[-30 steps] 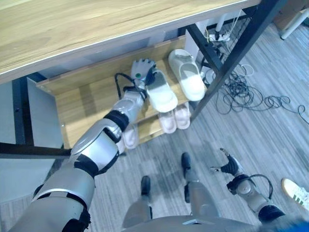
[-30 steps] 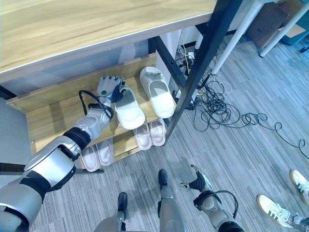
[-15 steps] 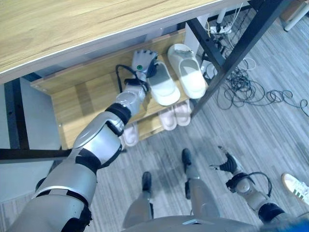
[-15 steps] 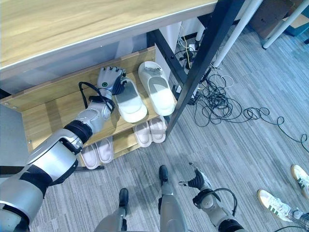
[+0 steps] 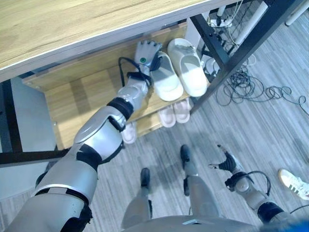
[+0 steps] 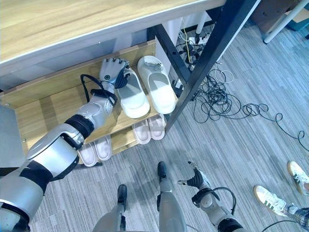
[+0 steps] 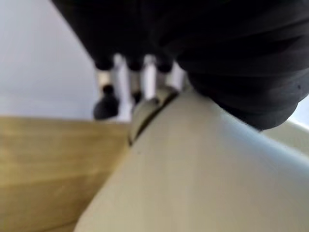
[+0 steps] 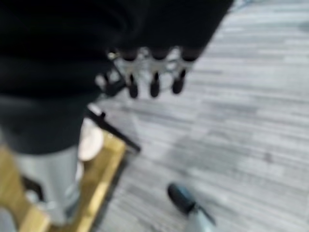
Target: Arrange the slippers neatly on the shoe rack.
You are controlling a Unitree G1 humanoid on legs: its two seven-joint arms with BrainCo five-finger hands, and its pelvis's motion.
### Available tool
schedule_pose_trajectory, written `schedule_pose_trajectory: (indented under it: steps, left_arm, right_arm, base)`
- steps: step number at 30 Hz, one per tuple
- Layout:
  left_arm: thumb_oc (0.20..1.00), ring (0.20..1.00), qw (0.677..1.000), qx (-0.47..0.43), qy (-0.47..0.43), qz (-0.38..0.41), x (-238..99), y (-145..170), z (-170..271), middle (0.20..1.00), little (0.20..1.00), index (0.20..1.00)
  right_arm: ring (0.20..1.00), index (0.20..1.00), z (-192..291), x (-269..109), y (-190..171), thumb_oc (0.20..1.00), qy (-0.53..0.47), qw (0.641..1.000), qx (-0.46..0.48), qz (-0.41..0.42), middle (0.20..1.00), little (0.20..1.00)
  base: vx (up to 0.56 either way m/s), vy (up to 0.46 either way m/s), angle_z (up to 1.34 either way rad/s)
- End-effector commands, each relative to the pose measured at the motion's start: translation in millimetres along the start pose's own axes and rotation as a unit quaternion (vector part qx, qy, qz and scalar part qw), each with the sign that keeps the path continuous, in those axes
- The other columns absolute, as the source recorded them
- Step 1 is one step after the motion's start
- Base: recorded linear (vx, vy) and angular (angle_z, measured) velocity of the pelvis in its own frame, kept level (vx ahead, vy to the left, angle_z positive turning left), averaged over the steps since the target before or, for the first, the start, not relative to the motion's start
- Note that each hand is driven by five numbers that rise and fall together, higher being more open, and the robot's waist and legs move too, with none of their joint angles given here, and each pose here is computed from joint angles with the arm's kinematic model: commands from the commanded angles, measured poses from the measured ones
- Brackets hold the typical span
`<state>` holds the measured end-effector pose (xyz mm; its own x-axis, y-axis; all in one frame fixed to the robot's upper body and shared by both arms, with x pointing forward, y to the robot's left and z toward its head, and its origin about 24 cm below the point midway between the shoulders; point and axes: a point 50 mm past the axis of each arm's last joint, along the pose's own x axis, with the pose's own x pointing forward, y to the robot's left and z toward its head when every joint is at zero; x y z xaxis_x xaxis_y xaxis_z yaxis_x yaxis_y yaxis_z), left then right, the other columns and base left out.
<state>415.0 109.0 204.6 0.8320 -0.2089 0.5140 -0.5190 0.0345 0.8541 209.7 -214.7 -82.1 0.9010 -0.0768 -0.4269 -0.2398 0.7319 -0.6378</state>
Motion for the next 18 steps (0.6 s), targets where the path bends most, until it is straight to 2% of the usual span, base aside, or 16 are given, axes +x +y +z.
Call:
schedule_pose_trajectory:
  steps: [1,3,5,6,7,12,18]
  left_arm:
    - [0.2,0.2,0.997,0.026,-0.008,0.076,30.6,46.6,-3.8,0.2,0.2,0.2]
    - [0.2,0.2,0.997,0.022,-0.007,0.073,30.5,45.3,-2.7,0.2,0.2,0.2]
    - [0.514,0.514,0.997,0.017,-0.01,0.077,31.6,46.9,0.2,0.514,0.514,0.514]
    - [0.79,0.79,0.997,0.014,-0.012,0.078,32.0,47.5,1.9,0.79,0.79,0.79]
    - [1.0,1.0,0.997,0.005,-0.015,0.08,31.5,46.9,6.0,1.0,1.0,1.0]
    - [1.0,1.0,0.996,-0.034,-0.019,0.08,29.7,43.8,19.2,1.0,1.0,1.0]
    - [1.0,1.0,0.994,-0.066,0.004,0.091,30.8,47.3,15.4,1.0,1.0,1.0]
  right_arm:
    - [1.0,1.0,23.7,13.4,-26.4,1.0,-0.054,0.998,0.003,-0.045,1.0,1.0]
    - [1.0,1.0,22.8,13.5,-27.7,1.0,-0.053,0.997,0.001,-0.047,1.0,1.0]
    - [1.0,1.0,22.4,13.1,-27.1,1.0,-0.053,0.998,0.002,-0.046,1.0,1.0]
    - [1.0,1.0,21.9,13.1,-26.9,1.0,-0.052,0.998,0.002,-0.046,1.0,1.0]
    - [1.0,1.0,21.8,12.9,-25.9,1.0,-0.052,0.998,0.003,-0.045,1.0,1.0]
    - [1.0,1.0,21.0,11.8,-22.2,1.0,-0.05,0.998,0.006,-0.04,1.0,1.0]
    - [1.0,1.0,18.6,10.8,-19.4,1.0,-0.043,0.998,0.004,-0.035,1.0,1.0]
  base:
    - [0.0,0.0,0.0]
    - [0.0,0.0,0.0]
    - [0.0,-0.005,-0.02]
    - [0.0,-0.018,-0.04]
    - [0.0,-0.014,-0.03]
    - [0.0,-0.009,-0.02]
    - [0.0,0.0,-0.02]
